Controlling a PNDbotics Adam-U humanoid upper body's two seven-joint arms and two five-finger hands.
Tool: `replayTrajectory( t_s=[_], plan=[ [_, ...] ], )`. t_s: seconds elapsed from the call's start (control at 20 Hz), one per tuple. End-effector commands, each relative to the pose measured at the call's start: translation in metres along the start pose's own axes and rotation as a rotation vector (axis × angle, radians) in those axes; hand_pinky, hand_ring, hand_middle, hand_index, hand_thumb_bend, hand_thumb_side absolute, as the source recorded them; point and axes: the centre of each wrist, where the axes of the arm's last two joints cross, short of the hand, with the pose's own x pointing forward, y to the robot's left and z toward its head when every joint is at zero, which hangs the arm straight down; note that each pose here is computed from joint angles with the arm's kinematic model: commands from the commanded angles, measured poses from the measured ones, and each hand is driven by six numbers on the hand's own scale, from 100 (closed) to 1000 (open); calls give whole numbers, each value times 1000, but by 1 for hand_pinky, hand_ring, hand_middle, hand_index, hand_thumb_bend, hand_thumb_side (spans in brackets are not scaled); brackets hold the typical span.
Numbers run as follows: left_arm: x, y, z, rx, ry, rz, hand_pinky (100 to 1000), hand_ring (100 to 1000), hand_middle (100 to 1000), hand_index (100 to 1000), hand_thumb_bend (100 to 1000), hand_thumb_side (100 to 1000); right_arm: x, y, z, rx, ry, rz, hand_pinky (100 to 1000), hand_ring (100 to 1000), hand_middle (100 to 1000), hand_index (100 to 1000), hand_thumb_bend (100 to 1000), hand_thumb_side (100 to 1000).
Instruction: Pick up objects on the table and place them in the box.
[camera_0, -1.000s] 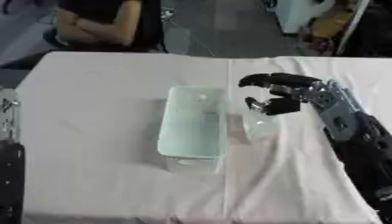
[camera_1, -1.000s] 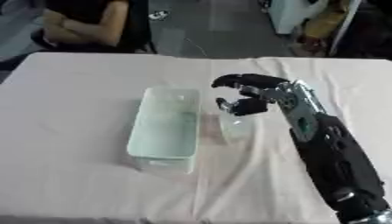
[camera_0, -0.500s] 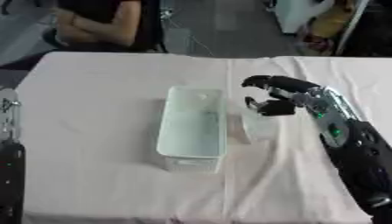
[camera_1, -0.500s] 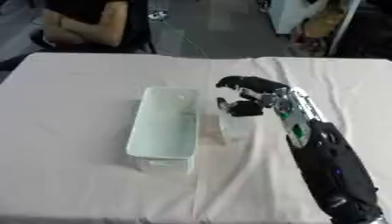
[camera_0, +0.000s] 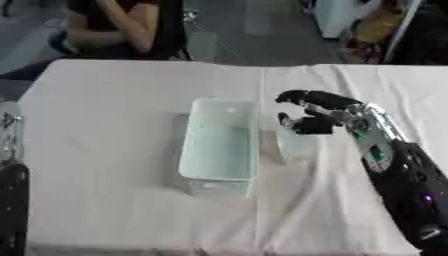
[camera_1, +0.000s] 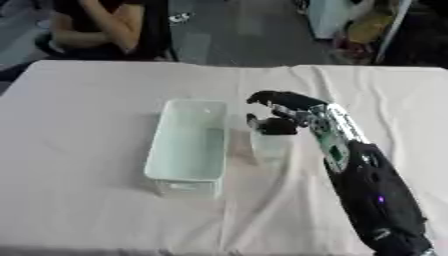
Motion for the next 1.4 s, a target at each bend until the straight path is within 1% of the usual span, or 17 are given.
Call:
replayTrajectory(
  t_s=[0.05,0.4,0.75,1.1,1.2,1.25,1.3,1.35,1.4],
  plan=[
    [4,-3,-9,-17,-34,13,760,783,791,796,301,1000,2,-3,-1,-2,5,13,1000,1000,1000,1000,100,970],
    [4,-4,-9,-20,-33,16,760,783,792,798,301,1000,4,8,-7,37,17,23,1000,1000,1000,1000,100,1000],
    [4,-4,-9,-22,-34,17,760,783,792,797,300,1000,4,28,-15,103,46,25,1000,1000,1000,1000,100,1000],
    [4,-5,-9,-26,-34,21,760,784,792,797,299,1000,5,42,-21,143,75,38,1000,1000,1000,1000,100,1000],
    [4,-5,-9,-27,-34,22,760,783,792,797,299,1000,5,45,-23,146,81,42,1000,1000,1000,1000,100,988],
    [4,-5,-9,-28,-34,22,761,784,792,796,299,1000,5,46,-23,145,85,45,960,1000,1000,1000,100,872],
    [4,-5,-9,-29,-34,23,761,784,792,796,299,1000,5,46,-23,139,89,48,960,1000,1000,1000,100,872],
    [4,-5,-9,-29,-34,23,761,784,790,797,298,1000,5,46,-23,134,91,49,925,1000,1000,1000,100,812],
    [4,-5,-9,-30,-35,23,761,784,790,797,298,1000,5,46,-23,129,92,51,925,1000,1000,1000,100,812]
  ],
)
